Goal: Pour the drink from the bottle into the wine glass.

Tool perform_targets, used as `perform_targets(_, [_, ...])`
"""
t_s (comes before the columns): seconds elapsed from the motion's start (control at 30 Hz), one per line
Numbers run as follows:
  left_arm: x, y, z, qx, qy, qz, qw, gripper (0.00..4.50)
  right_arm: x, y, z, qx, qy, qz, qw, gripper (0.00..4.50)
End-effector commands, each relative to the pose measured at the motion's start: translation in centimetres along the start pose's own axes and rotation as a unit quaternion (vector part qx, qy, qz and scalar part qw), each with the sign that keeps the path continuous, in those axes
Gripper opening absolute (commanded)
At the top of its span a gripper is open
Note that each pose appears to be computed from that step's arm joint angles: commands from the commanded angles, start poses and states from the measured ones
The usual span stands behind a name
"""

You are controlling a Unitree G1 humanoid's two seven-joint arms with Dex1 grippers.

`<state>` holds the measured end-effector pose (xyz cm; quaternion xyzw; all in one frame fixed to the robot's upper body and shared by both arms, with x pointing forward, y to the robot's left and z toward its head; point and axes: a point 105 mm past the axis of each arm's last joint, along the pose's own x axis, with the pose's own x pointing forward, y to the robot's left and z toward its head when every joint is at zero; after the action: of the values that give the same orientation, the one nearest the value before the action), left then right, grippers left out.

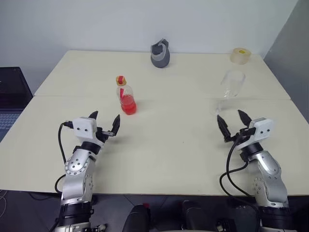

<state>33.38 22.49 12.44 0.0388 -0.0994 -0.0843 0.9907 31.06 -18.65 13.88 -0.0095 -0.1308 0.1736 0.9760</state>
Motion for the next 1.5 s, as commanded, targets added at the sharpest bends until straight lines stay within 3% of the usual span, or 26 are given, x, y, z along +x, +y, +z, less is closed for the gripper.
perform_targets(0.03, [1.6, -0.3, 0.4, 0.009, -0.006, -0.007, 1.0, 4.49, 0.1, 3.4, 2.1, -0.006, -0.011, 0.101, 0.995, 4.5])
perform_targets(0.2, [4.3, -0.8, -0.6, 0.025, 0.017, -0.037, 0.999, 4.49, 0.4, 5.6, 3.6, -0.009, -0.013, 0.162, 0.987, 4.5])
perform_targets(0.5, [7.8, -1.4, -1.0, 0.033, 0.022, -0.065, 0.997, 4.49, 1.1, 6.9, 5.5, -0.008, -0.034, 0.182, 0.983, 4.5])
perform_targets(0.77, [9.4, -1.1, -1.4, 0.016, 0.03, -0.063, 0.997, 4.49, 1.1, 7.8, 5.7, -0.004, -0.029, 0.207, 0.978, 4.5])
perform_targets(1.03, [10.6, -1.3, -1.1, -0.016, 0.025, -0.061, 0.998, 4.49, -0.3, 10.8, 5.1, -0.001, 0.021, 0.326, 0.945, 4.5])
perform_targets(1.37, [11.3, -2.1, -0.9, -0.025, 0.029, -0.085, 0.996, 4.49, -0.2, 11.5, 5.5, -0.002, 0.031, 0.376, 0.926, 4.5])
perform_targets(1.5, [11.3, -2.1, -0.8, -0.027, 0.028, -0.087, 0.995, 3.57, 0.2, 11.5, 5.5, -0.004, 0.028, 0.376, 0.926, 4.5])
